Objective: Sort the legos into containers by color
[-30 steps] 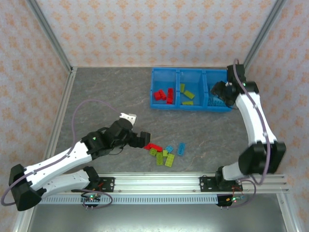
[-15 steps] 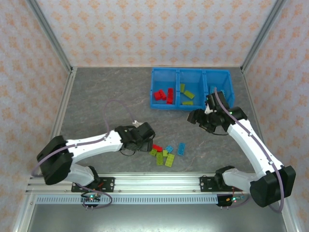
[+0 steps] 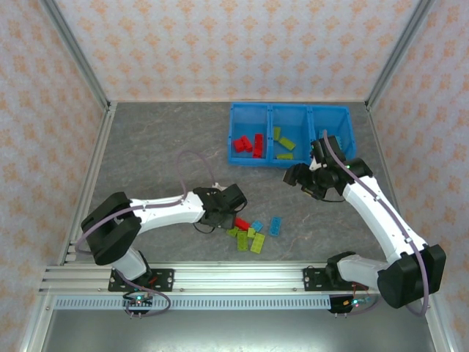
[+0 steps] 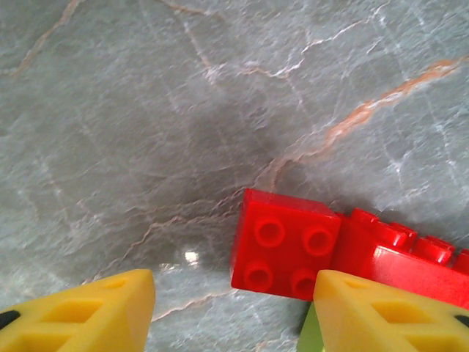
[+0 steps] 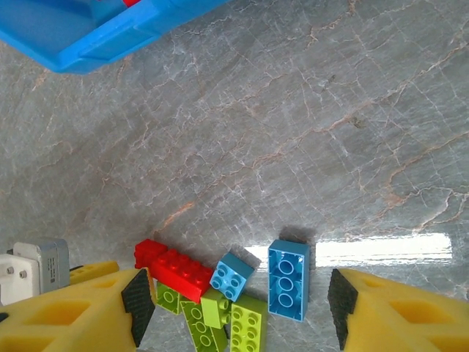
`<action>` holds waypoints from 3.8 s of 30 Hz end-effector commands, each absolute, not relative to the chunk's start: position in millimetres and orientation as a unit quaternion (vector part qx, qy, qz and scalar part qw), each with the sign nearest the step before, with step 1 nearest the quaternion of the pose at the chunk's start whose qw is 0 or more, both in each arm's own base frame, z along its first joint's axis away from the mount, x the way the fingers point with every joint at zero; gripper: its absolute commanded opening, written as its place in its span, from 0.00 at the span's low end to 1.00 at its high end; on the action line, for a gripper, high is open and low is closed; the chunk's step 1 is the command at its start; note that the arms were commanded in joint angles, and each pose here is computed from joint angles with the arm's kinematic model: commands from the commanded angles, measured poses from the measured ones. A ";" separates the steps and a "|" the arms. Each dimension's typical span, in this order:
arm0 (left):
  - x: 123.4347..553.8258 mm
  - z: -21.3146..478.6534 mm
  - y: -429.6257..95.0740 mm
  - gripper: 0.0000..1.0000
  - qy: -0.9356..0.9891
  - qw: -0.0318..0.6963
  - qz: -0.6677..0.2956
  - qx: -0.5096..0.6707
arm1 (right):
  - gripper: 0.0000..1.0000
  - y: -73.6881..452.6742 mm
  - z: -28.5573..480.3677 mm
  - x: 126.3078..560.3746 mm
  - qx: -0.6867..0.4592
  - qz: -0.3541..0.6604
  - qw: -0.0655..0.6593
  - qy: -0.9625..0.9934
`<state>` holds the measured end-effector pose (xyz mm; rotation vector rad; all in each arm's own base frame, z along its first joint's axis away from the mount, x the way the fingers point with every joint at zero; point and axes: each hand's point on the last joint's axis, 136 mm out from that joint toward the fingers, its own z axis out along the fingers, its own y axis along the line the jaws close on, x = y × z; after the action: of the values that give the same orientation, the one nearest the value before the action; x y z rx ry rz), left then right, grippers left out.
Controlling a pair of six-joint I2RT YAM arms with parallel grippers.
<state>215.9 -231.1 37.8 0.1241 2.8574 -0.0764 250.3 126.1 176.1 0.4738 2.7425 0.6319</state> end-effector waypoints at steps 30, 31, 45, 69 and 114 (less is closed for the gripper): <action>247.9 43.0 -276.2 0.65 0.976 0.182 -0.070 0.101 | 0.68 114.7 189.6 235.7 0.180 0.205 0.154 0.950; 249.2 43.4 -276.4 0.65 0.975 0.184 -0.068 0.102 | 0.68 114.1 189.6 235.3 0.181 0.204 0.154 0.950; 256.9 22.8 -253.7 0.67 0.983 0.165 0.004 0.078 | 0.68 115.0 190.8 236.5 0.185 0.207 0.154 0.948; 251.8 75.6 -279.0 0.80 0.958 0.193 -0.084 0.195 | 0.68 120.0 196.2 241.1 0.186 0.223 0.161 0.943; 505.0 214.8 -303.8 0.34 0.915 0.389 -0.052 0.088 | 0.74 161.0 257.1 214.5 0.144 0.332 0.198 0.911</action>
<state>491.1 -302.6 263.8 0.1608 2.2140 -0.2319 214.2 168.0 244.4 0.3701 2.5933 0.9589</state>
